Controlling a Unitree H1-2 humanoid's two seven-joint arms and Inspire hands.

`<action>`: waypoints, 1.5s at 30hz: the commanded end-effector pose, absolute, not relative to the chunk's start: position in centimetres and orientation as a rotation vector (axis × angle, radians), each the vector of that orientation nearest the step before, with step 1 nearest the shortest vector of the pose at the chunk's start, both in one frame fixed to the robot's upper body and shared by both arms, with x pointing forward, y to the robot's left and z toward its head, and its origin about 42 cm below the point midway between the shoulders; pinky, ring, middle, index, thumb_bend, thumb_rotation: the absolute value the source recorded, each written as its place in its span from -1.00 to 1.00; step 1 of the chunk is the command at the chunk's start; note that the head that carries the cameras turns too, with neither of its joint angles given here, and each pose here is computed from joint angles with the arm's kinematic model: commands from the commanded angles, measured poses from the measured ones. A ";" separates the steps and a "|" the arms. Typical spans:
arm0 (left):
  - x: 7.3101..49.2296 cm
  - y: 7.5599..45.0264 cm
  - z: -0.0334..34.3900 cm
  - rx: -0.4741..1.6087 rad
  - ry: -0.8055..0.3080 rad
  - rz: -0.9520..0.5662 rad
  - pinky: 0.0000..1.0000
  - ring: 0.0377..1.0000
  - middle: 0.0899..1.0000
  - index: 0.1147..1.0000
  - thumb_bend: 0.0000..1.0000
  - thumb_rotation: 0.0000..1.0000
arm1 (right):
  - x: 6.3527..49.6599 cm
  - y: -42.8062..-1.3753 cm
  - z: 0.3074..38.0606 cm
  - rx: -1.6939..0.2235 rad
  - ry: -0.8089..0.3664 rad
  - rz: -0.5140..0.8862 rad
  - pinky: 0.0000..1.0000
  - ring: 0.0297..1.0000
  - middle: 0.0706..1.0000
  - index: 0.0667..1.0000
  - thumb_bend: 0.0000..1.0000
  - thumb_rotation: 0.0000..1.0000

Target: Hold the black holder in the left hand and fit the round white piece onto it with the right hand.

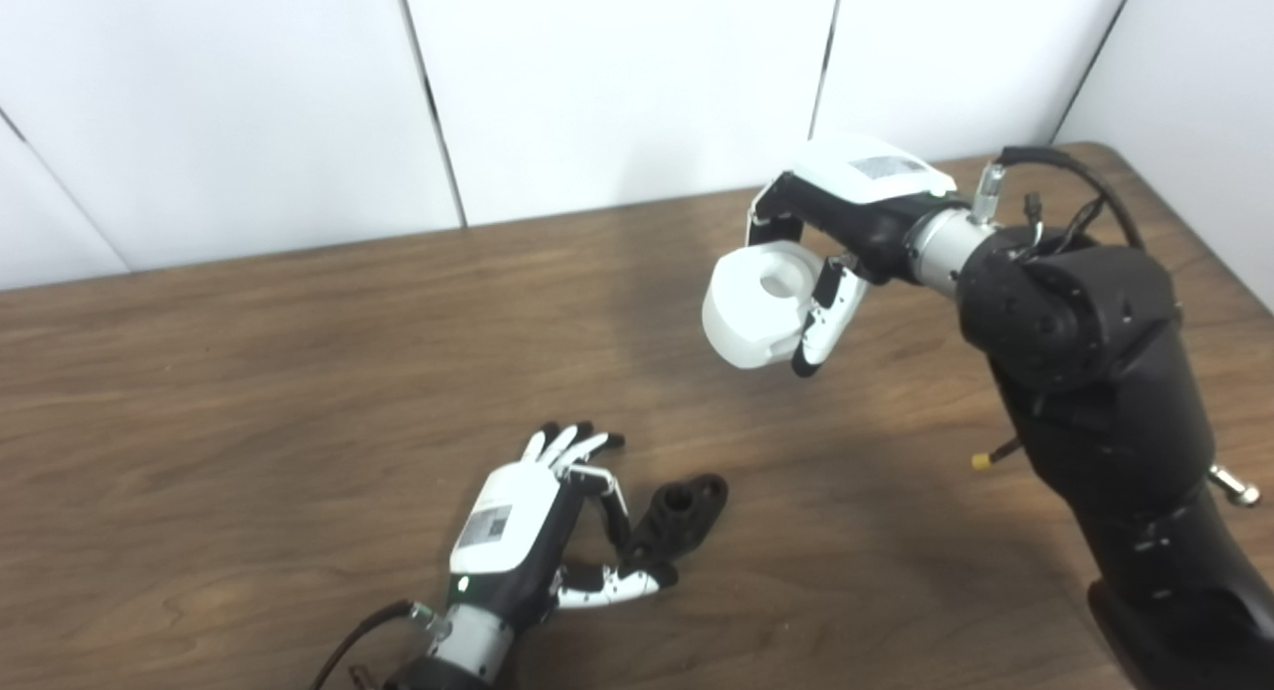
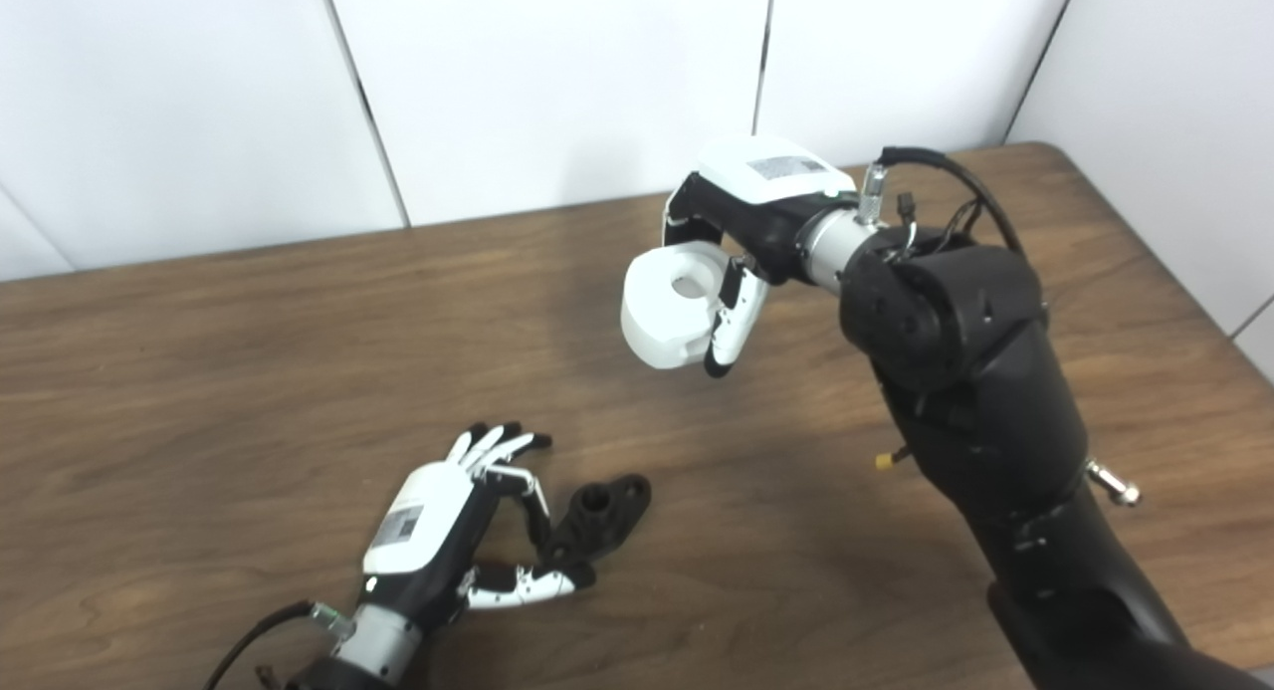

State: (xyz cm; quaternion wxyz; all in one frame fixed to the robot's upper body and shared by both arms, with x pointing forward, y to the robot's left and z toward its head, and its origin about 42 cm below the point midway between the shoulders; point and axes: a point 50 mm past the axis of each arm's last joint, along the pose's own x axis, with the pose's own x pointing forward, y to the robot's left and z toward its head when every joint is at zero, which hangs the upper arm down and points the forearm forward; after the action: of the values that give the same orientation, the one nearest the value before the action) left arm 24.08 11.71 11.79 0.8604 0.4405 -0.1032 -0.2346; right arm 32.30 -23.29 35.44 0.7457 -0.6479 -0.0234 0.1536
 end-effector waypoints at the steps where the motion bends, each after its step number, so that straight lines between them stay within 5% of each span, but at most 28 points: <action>1: 23.7 10.7 11.1 0.946 -0.177 -0.559 1.00 0.91 0.73 -0.15 0.02 -0.89 | 31.7 -23.2 37.4 -1.433 -0.077 0.345 0.99 0.34 0.00 -0.17 0.05 -0.99; 8: 23.8 10.4 11.3 0.954 -0.177 -0.555 1.00 0.89 0.72 -0.15 0.02 -0.89 | 30.8 -22.8 37.5 -1.450 -0.112 0.458 0.77 0.27 0.00 -0.17 0.05 -0.99; 25: 23.9 9.7 11.9 0.960 -0.176 -0.551 1.00 0.88 0.72 -0.15 0.02 -0.89 | 30.5 -21.0 35.0 -1.453 -0.089 0.603 0.97 0.32 -0.09 -0.11 0.06 -0.99; 45: 23.9 9.4 12.1 0.953 -0.177 -0.549 1.00 0.88 0.72 -0.15 0.02 -0.89 | 29.6 -19.7 32.1 -1.451 -0.056 0.699 0.87 0.27 -0.16 -0.06 0.06 -0.98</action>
State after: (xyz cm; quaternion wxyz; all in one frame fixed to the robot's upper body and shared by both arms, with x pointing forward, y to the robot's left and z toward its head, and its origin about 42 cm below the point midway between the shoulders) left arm 24.21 10.26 12.48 0.8562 0.4502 -0.0940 -0.2355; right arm 29.73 -19.49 31.32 0.7061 -0.6403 -0.0354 0.3003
